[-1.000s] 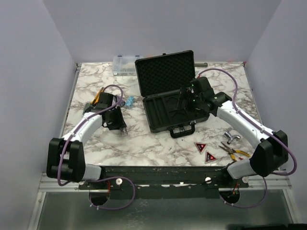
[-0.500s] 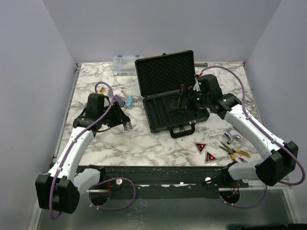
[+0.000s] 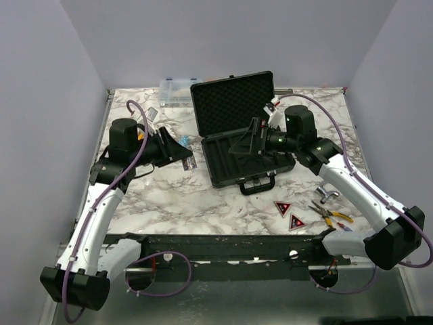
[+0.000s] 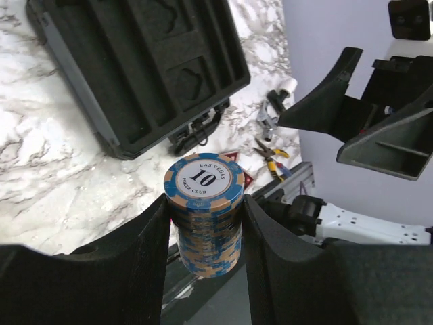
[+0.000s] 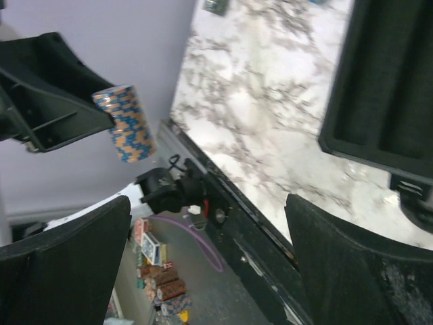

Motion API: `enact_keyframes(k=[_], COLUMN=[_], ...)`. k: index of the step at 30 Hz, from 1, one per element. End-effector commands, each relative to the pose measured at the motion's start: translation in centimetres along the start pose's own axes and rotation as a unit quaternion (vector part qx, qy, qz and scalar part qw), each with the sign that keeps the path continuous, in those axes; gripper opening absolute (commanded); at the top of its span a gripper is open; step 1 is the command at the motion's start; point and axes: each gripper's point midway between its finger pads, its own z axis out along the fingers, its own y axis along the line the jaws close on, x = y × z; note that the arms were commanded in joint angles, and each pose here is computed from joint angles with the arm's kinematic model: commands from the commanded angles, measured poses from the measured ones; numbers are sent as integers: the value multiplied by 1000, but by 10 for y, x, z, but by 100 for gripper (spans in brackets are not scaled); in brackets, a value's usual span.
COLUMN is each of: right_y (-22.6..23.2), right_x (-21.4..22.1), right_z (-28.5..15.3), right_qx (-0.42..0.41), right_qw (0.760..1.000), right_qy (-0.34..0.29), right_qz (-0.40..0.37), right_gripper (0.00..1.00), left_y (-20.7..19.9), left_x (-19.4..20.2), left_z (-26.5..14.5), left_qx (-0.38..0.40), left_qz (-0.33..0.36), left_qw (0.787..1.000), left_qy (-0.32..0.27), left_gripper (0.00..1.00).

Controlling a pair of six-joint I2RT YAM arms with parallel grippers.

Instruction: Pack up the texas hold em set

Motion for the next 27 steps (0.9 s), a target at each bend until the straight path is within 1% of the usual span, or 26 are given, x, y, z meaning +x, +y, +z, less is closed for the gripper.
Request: enact_keyframes(k=[1,4,7,10,13,16,22,27], right_y=[50,64,66,66,72,79,85,90], right_x=[-11,-14,-18,-21,-28,-32,-37,-39], right_z=[-4,-3,-1,-2,-6,-9,-12,-13], right_qx=[-120,-159,-167,-168,-179,-190,-192,-201], right_qw=[992,987,985,984,981,978,978,977], right_qy=[-3,1,-3,-19,-46,-58,-60,-60], right_qz=[-32,-40,-44,-48,-55,-56,-56,-47], right_gripper=[100,100,100,100,100,100,99,95], left_y=[-43,-54,-62,-74,-88,-101,-114,-119], left_x=[-21,-33,-42,-49,-58,-66,-63,-56], left_z=[-7,-7,-5,-3,-1,-1,4,8], left_qx=[60,69,80,104,122,139,155,161], left_qz=[-2,-6,2,5,1,-14,-29,-26], left_qw=[998,998,997,994,992,990,988,987], left_qy=[-7,-14,-16,-13,-19,-23,-9,3], left_gripper=[0,0,0,0,0,0,0,0])
